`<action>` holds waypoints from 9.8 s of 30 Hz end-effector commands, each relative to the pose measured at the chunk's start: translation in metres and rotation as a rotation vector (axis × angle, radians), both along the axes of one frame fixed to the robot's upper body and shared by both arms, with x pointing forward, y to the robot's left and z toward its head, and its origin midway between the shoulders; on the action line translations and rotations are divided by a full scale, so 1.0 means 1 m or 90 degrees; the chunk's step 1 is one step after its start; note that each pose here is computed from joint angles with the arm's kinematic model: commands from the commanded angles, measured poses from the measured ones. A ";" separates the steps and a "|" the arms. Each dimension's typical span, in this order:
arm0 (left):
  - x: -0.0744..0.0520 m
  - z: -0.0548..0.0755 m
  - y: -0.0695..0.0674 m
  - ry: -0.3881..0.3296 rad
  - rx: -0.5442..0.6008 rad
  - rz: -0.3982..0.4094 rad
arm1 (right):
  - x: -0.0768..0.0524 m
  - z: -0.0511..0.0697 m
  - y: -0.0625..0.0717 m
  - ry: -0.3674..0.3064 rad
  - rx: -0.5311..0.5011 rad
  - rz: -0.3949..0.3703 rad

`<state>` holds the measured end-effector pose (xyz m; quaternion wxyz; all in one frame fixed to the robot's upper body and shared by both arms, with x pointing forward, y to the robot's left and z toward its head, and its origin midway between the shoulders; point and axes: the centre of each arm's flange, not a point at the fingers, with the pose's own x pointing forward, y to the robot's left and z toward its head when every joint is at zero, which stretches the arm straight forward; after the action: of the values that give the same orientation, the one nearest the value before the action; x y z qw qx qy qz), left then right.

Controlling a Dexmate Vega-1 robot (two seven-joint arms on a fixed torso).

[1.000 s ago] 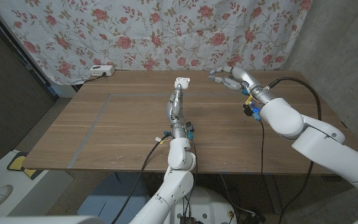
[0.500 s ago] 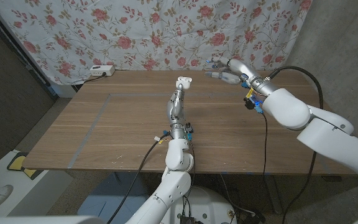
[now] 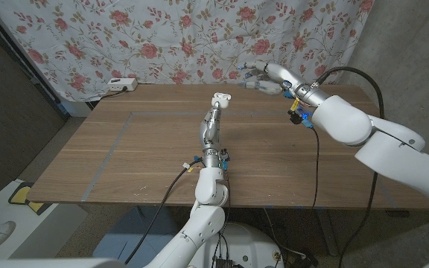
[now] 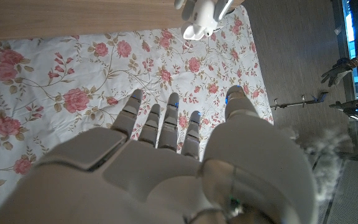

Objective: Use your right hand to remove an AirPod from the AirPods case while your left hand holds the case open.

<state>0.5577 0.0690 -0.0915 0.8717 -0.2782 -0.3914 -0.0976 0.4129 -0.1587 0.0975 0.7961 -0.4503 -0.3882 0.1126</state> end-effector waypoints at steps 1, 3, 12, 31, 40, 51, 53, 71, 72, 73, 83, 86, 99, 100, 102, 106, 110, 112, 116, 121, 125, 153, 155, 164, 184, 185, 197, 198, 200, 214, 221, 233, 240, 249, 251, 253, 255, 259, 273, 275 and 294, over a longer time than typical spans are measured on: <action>0.007 0.003 -0.002 -0.023 0.012 -0.033 | 0.000 0.008 0.014 0.004 -0.037 0.005; 0.007 0.004 -0.003 -0.022 0.008 -0.037 | 0.000 0.010 0.016 0.001 -0.041 0.001; 0.004 0.009 -0.004 -0.012 -0.006 -0.033 | 0.003 0.018 0.022 -0.002 -0.052 -0.009; 0.000 0.019 0.001 -0.082 0.042 -0.049 | -0.005 0.032 0.034 -0.016 -0.094 -0.020; -0.004 0.020 0.006 -0.085 0.016 -0.044 | -0.018 0.040 0.044 -0.033 -0.142 -0.038; -0.006 0.019 0.014 -0.091 0.013 -0.041 | -0.024 0.041 0.055 -0.039 -0.181 -0.055; -0.005 0.019 0.012 -0.092 0.000 -0.058 | -0.024 0.041 0.057 -0.038 -0.187 -0.056; -0.008 0.019 0.009 -0.099 0.018 -0.050 | -0.023 0.038 0.067 -0.047 -0.231 -0.061; -0.007 0.019 0.008 -0.099 0.009 -0.063 | -0.023 0.038 0.067 -0.047 -0.232 -0.061; -0.008 0.020 0.009 -0.099 0.015 -0.057 | -0.023 0.039 0.068 -0.046 -0.233 -0.061; -0.009 0.022 0.007 -0.107 0.020 -0.059 | -0.022 0.038 0.069 -0.054 -0.241 -0.070; -0.010 0.022 0.008 -0.109 0.020 -0.056 | -0.022 0.037 0.069 -0.054 -0.243 -0.076; -0.012 0.019 0.010 -0.108 0.038 -0.033 | -0.020 0.034 0.069 -0.054 -0.257 -0.093; -0.011 0.018 0.008 -0.104 0.021 -0.051 | -0.019 0.034 0.070 -0.053 -0.258 -0.096; -0.013 0.018 0.010 -0.103 0.031 -0.035 | -0.018 0.033 0.069 -0.055 -0.260 -0.101; -0.012 0.017 0.010 -0.101 0.023 -0.041 | -0.019 0.032 0.068 -0.055 -0.261 -0.106; -0.014 0.018 0.008 -0.107 0.027 -0.046 | -0.018 0.031 0.067 -0.052 -0.260 -0.108; -0.016 0.018 0.010 -0.103 0.047 -0.010 | -0.018 0.030 0.067 -0.050 -0.264 -0.108; -0.015 0.018 0.009 -0.104 0.034 -0.030 | -0.019 0.028 0.068 -0.049 -0.270 -0.112; -0.017 0.017 0.008 -0.103 0.042 -0.019 | -0.019 0.027 0.068 -0.048 -0.274 -0.114; -0.018 0.015 0.007 -0.103 0.036 -0.027 | -0.020 0.026 0.066 -0.049 -0.275 -0.119; -0.018 0.018 0.004 -0.114 0.048 -0.049 | -0.031 0.021 0.070 -0.103 -0.324 -0.158; -0.017 0.019 0.003 -0.114 0.045 -0.050 | -0.031 0.021 0.070 -0.103 -0.330 -0.160; -0.013 0.019 0.003 -0.117 0.047 -0.061 | -0.030 0.022 0.079 -0.118 -0.357 -0.170; -0.006 0.018 0.005 -0.108 0.038 -0.064 | -0.021 0.024 0.077 -0.146 -0.361 -0.212; -0.005 0.017 0.005 -0.109 0.034 -0.074 | -0.021 0.024 0.077 -0.146 -0.360 -0.214; -0.003 0.018 0.008 -0.113 0.032 -0.075 | -0.014 0.021 0.075 -0.131 -0.360 -0.204; -0.004 0.018 0.008 -0.110 0.034 -0.068 | -0.014 0.021 0.075 -0.131 -0.359 -0.203; -0.002 0.017 0.008 -0.110 0.026 -0.077 | -0.014 0.021 0.076 -0.133 -0.358 -0.201; -0.002 0.020 0.010 -0.123 0.034 -0.090 | -0.008 0.019 0.077 -0.131 -0.378 -0.206; -0.003 0.019 0.012 -0.125 0.034 -0.094 | -0.008 0.020 0.077 -0.125 -0.389 -0.197; 0.000 0.018 0.011 -0.132 0.027 -0.143 | -0.007 0.020 0.077 -0.116 -0.401 -0.190; 0.002 0.018 0.010 -0.133 0.039 -0.151 | -0.008 0.022 0.074 -0.103 -0.397 -0.179; 0.002 0.018 0.008 -0.134 0.046 -0.150 | -0.007 0.022 0.068 -0.093 -0.391 -0.175; 0.001 0.018 0.007 -0.135 0.050 -0.151 | -0.007 0.022 0.067 -0.092 -0.389 -0.175; 0.001 0.018 0.006 -0.136 0.049 -0.152 | -0.008 0.022 0.066 -0.094 -0.387 -0.175; 0.000 0.017 0.006 -0.133 0.050 -0.151 | -0.009 0.022 0.065 -0.094 -0.388 -0.176; 0.000 0.018 0.006 -0.136 0.051 -0.164 | -0.009 0.022 0.064 -0.093 -0.389 -0.175; 0.003 0.021 -0.001 -0.147 0.072 -0.195 | -0.011 0.023 0.058 -0.072 -0.386 -0.156; 0.002 0.020 -0.001 -0.143 0.067 -0.187 | -0.012 0.023 0.058 -0.073 -0.386 -0.157; 0.007 0.018 -0.008 -0.139 0.069 -0.216 | -0.009 0.021 0.055 -0.069 -0.379 -0.155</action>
<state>0.5622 0.0663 -0.0722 0.8118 -0.2733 -0.4323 -0.2818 0.4025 -0.1022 0.1193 0.6107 -0.7166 -0.3222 0.0989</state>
